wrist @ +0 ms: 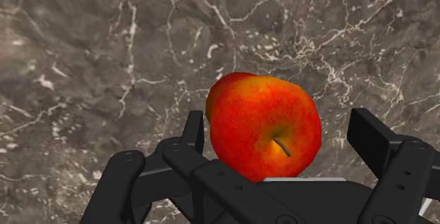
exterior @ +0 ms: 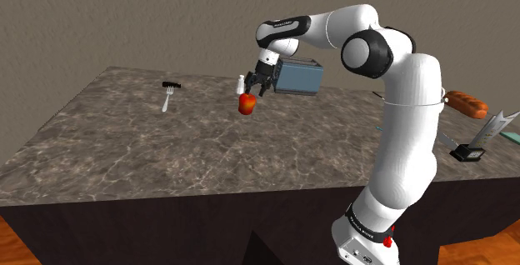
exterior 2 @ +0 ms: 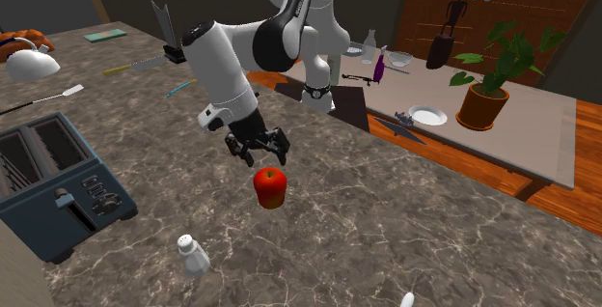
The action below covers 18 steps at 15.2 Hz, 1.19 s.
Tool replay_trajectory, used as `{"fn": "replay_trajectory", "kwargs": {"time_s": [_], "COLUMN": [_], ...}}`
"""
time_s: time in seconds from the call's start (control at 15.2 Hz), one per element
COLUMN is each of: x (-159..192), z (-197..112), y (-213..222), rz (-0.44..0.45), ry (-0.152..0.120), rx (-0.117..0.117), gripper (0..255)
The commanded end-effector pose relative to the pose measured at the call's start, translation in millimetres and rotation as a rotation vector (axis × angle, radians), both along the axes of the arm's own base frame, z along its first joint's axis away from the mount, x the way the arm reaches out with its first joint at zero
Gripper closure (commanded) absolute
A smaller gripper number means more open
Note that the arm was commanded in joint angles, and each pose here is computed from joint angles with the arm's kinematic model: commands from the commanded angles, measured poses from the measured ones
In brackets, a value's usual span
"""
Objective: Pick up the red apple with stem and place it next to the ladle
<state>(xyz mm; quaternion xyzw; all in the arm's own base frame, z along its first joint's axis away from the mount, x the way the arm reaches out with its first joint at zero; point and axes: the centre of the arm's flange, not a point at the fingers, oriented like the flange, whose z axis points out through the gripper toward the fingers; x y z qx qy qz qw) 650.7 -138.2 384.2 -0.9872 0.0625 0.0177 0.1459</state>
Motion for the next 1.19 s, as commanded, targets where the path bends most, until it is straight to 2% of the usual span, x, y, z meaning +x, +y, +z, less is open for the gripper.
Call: {"fn": "replay_trajectory", "kwargs": {"time_s": [0.0,0.26,0.73,0.79,1.12], "x": [0,-1,-1,-1,0], "z": [-11,-29,-29,-29,-29], "y": [2,8,8,8,7], "rz": [0.000,0.000,0.000,0.000,0.000], "ry": [-0.001,-0.001,-0.001,-0.001,-0.001], "rx": [0.001,0.001,0.001,0.001,0.001], "gripper": [0,0,0,255,255]}}
